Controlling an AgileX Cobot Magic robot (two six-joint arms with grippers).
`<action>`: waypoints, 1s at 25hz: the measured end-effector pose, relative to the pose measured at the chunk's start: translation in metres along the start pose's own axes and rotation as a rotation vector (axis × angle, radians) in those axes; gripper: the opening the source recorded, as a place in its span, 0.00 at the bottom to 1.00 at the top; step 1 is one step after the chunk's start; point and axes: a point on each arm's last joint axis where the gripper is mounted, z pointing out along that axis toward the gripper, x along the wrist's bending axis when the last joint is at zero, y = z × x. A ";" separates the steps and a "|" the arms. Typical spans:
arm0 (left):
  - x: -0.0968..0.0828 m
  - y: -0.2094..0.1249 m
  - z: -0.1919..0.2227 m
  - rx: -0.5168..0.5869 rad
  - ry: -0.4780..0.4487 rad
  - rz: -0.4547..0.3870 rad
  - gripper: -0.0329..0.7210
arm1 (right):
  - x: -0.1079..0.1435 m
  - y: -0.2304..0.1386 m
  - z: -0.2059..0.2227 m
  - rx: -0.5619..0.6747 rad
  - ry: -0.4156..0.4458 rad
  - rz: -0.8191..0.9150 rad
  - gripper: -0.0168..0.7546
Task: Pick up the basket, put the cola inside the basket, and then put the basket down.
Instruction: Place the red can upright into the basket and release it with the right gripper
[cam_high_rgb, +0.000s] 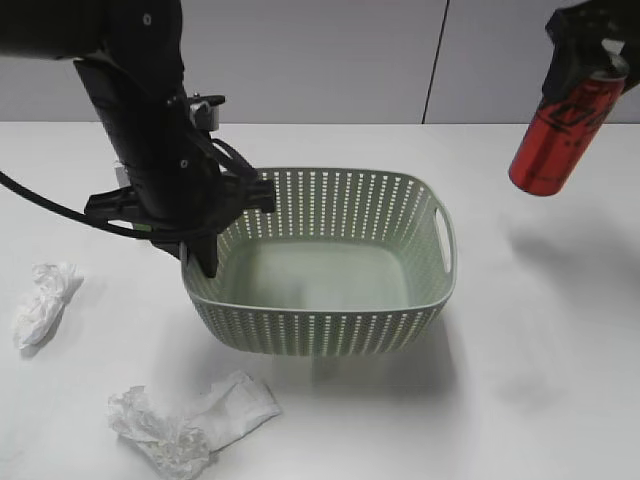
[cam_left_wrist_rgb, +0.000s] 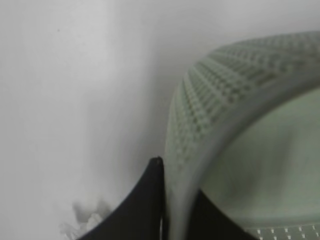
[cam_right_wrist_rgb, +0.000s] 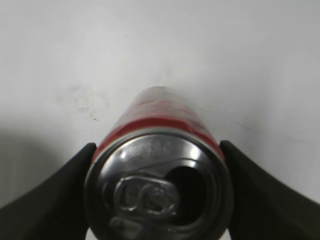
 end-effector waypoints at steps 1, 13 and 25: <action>0.000 0.001 0.004 0.008 0.005 -0.001 0.04 | 0.003 -0.001 -0.014 -0.030 0.018 0.000 0.69; -0.001 0.006 0.017 0.002 0.005 -0.005 0.04 | 0.118 -0.039 -0.105 -0.175 0.226 -0.276 0.68; 0.000 0.003 0.017 0.032 0.018 -0.008 0.04 | 0.179 -0.066 -0.009 -0.030 0.222 -0.375 0.69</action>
